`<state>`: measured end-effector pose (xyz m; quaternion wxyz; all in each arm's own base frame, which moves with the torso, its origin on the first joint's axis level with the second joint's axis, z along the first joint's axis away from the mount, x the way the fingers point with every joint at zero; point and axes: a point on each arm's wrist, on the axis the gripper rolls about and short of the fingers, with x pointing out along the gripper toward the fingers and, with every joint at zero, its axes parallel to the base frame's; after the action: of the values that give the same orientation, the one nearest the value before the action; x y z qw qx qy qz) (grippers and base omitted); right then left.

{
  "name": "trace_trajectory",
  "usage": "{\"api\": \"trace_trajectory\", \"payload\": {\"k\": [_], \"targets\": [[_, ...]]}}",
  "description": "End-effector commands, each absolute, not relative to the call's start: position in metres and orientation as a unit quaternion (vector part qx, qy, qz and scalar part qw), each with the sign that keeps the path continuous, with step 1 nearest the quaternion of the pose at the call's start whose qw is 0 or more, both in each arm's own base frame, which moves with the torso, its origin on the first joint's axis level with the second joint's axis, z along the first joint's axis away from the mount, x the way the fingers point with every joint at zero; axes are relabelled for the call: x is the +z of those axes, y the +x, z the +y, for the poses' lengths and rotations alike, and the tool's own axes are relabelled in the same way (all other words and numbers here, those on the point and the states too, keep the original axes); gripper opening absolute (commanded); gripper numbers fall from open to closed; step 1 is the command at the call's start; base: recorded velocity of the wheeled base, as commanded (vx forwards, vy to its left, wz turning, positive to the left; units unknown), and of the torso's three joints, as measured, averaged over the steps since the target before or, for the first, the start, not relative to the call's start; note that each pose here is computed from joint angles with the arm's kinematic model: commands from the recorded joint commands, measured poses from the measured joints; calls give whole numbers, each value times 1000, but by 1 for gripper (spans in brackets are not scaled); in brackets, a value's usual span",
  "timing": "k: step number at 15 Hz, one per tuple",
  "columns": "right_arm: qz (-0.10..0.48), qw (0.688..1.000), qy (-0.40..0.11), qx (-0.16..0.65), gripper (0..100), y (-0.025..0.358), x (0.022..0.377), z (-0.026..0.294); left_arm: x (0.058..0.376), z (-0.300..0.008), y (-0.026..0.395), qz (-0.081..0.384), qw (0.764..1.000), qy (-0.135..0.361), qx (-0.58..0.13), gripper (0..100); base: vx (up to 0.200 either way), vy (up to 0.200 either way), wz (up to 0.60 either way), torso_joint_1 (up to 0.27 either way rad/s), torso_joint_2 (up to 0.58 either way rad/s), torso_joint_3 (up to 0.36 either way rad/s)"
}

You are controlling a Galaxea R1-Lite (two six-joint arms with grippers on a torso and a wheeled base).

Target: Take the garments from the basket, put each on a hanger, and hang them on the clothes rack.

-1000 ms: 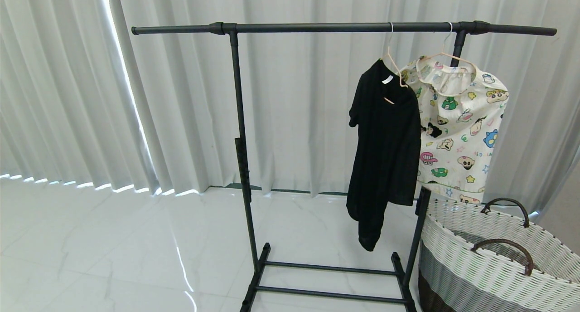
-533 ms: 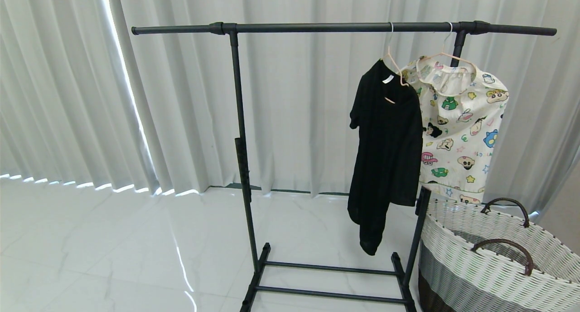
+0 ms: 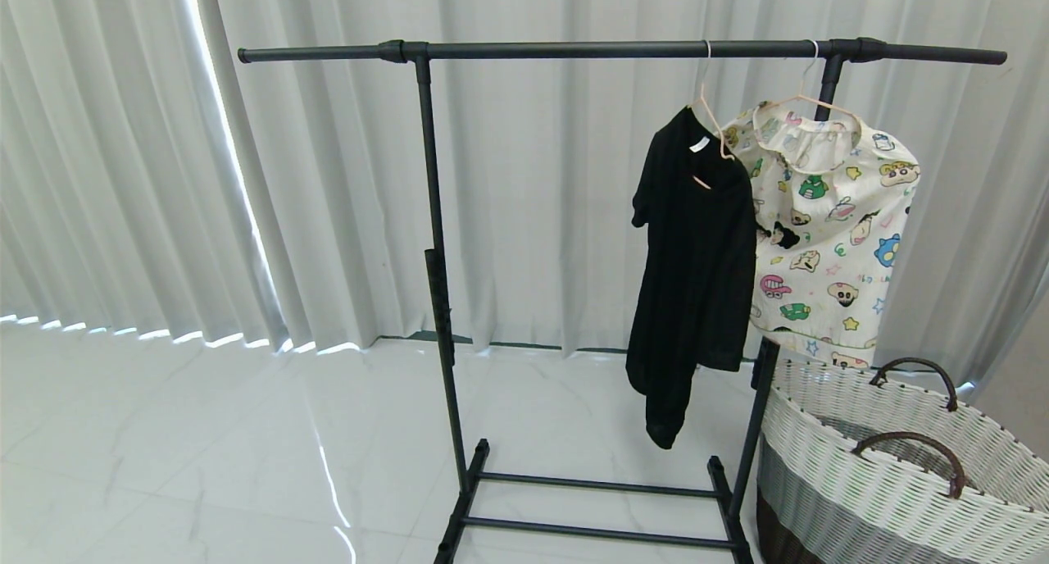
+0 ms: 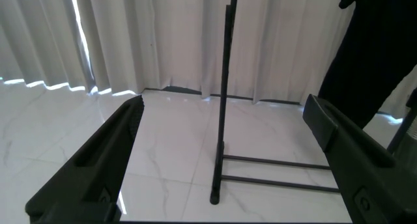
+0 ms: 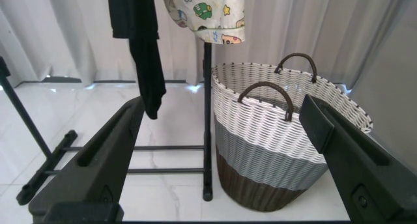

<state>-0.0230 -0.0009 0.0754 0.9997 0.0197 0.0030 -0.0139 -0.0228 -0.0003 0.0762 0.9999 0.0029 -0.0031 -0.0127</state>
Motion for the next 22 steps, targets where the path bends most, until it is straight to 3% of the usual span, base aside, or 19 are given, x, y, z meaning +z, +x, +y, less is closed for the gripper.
{"api": "trace_trajectory", "payload": {"k": [1, 22], "targets": [[3, 1000, 20, -13, 100, -23, 75, -1, 76, 0, -23, -3, 1000, 3, -13, 100, 0, 0, 0, 0, 0, 0], [3, 1000, 20, -14, 100, -23, 75, -1, 76, 0, -23, -3, 1000, 3, -13, 100, 0, 0, 0, 0, 0, 0]]}}
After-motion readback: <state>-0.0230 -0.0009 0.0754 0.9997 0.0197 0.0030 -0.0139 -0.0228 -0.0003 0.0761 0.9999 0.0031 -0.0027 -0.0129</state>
